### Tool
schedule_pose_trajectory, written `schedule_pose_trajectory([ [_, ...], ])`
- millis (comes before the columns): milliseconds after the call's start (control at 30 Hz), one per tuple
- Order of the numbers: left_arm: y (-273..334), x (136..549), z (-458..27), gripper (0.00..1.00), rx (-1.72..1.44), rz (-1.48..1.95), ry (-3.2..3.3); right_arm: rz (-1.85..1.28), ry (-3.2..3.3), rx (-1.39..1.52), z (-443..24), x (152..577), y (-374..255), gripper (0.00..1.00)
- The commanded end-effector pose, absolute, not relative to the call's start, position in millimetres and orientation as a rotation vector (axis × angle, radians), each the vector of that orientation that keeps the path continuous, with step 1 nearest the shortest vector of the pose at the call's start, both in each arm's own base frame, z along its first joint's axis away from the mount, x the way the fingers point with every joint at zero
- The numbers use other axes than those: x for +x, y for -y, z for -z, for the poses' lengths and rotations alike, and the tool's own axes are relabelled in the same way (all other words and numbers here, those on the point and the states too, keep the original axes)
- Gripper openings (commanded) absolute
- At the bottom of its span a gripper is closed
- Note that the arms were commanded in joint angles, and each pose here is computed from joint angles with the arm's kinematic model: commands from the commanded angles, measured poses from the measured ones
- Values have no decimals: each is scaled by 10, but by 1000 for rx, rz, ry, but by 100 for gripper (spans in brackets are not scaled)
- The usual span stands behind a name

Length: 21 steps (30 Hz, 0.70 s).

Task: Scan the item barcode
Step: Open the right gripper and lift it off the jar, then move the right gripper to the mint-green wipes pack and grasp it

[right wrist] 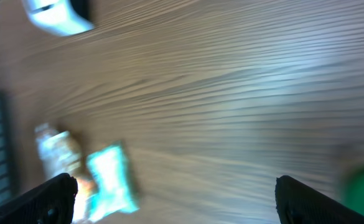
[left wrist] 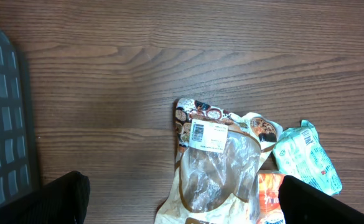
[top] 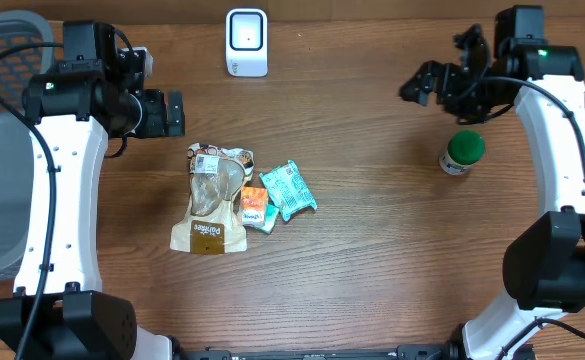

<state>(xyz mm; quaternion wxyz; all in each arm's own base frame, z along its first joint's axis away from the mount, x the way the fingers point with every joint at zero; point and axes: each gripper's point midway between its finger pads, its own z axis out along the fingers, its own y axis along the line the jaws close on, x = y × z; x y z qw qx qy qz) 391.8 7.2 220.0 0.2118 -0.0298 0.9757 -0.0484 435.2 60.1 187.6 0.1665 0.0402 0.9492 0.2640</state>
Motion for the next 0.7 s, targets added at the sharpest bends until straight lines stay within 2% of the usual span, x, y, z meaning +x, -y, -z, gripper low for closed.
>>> schedule_pose_trajectory([
  [0, -73, 3961, -2243, 100, -58, 141, -2694, -987, -2663, 12, -1994, 4238, -1001, 98],
  [67, -73, 3961, -2243, 100, -58, 141, -2694, -1000, -2692, -25, -1914, 4166, -1150, 91],
  [133, -73, 3962, -2244, 100, -58, 141, -2694, -984, -2742, -60, -1790, 4068, -1315, 79],
  [167, -73, 3961, -2244, 100, -58, 141, -2694, -971, -2765, -59, -1735, 4034, -1366, 76],
  [467, -73, 3961, -2244, 100, -58, 141, -2694, -927, -2919, 134, -1072, 3721, -1966, 73],
  [667, -73, 3961, -2244, 99, -58, 141, -2694, -942, -2965, 273, -713, 3520, -2151, 63],
])
